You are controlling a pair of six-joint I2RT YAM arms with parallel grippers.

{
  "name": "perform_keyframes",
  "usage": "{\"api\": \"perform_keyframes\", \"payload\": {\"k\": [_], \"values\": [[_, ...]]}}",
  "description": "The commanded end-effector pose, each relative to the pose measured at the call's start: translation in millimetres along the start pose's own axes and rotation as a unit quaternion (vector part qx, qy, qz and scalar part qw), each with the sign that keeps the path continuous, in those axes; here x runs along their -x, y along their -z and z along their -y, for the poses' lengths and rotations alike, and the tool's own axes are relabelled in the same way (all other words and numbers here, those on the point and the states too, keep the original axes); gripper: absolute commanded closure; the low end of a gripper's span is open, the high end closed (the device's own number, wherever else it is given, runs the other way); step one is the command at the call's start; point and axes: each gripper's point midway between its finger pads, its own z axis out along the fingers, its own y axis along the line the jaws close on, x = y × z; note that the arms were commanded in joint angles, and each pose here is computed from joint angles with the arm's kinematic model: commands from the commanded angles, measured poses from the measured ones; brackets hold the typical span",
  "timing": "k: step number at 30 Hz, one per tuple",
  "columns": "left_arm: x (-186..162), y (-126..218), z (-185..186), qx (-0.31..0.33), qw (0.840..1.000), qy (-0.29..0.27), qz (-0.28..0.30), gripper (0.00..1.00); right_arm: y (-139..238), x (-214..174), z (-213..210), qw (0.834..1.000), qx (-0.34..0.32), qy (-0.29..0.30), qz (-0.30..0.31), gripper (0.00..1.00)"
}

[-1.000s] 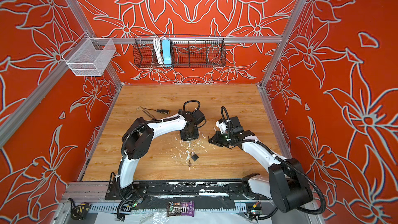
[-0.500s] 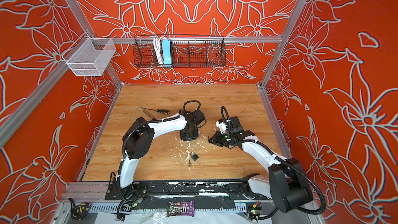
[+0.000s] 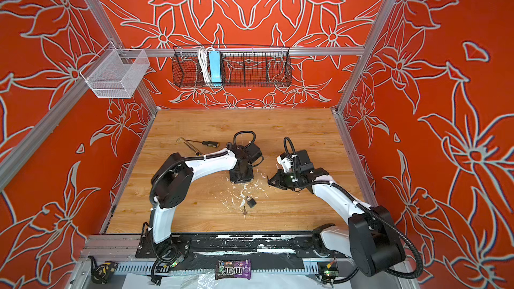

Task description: Unlock with the key

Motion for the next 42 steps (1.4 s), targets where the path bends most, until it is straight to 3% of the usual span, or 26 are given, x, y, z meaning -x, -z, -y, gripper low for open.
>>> {"api": "perform_keyframes", "payload": {"k": [1, 14, 22, 42], "values": [[4.8, 30.3, 7.6, -0.067, 0.996, 0.042, 0.039, 0.90, 2.7, -1.9, -14.5, 1.000, 0.018, 0.025, 0.006, 1.00], [7.6, 94.5, 9.3, -0.202, 0.970, 0.099, 0.095, 0.97, -16.8, -9.3, -49.1, 0.997, 0.044, 0.059, 0.025, 1.00], [8.1, 119.4, 4.4, -0.236, 0.958, 0.111, 0.116, 0.98, -33.3, -11.8, -70.0, 0.996, 0.046, 0.066, 0.040, 1.00], [7.9, 136.6, -1.1, -0.228, 0.962, 0.087, 0.125, 0.98, -49.7, -6.6, -113.8, 0.992, 0.087, 0.073, 0.056, 1.00]]}}
